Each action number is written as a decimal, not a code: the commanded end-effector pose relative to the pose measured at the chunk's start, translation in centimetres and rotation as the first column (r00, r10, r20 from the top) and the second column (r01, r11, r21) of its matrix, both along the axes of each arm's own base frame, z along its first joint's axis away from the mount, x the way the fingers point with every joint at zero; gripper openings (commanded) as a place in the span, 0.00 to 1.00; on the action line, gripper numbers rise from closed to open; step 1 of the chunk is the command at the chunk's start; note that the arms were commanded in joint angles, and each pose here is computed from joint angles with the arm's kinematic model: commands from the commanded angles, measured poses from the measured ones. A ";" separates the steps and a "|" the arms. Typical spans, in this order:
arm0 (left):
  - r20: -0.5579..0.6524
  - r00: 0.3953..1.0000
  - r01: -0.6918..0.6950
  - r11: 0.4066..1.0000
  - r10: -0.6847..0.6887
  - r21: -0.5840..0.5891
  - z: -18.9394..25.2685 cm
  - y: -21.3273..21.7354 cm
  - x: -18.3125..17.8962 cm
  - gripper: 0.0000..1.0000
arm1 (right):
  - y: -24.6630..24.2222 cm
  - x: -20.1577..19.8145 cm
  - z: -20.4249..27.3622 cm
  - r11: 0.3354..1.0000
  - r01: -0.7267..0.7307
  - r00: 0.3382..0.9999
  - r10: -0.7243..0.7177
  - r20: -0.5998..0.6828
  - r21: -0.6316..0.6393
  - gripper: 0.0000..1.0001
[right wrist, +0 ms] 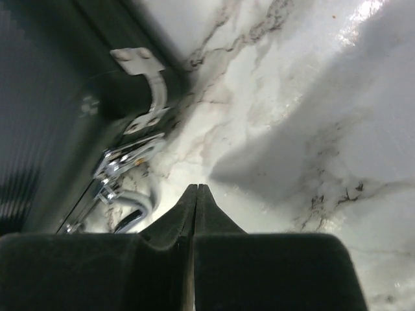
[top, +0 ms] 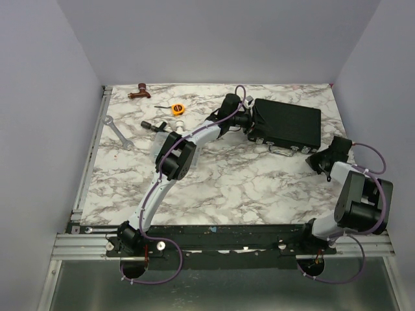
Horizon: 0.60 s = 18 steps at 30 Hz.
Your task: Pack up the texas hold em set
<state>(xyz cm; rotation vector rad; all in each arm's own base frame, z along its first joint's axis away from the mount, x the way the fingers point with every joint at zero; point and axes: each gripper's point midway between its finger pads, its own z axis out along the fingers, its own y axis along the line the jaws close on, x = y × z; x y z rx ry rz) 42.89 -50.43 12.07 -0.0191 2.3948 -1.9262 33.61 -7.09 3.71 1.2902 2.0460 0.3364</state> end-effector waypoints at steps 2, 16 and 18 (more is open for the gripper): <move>-0.028 1.000 0.009 1.000 -0.008 0.030 -2.1 -0.1 -0.3 0.52 | 0.2 1.4 -2.2 0.997 0.037 0.999 -0.038 0.010 0.071 0.01; -0.031 0.999 0.012 1.000 -0.011 0.021 -2.1 -0.1 -0.3 0.52 | 0.8 3.8 -4.9 0.978 0.077 0.995 -0.089 0.053 0.194 0.01; -0.031 0.999 0.012 1.000 -0.011 0.021 -2.1 -0.1 -0.3 0.52 | 0.3 3.1 -4.6 0.983 0.097 0.994 -0.103 0.028 0.156 0.01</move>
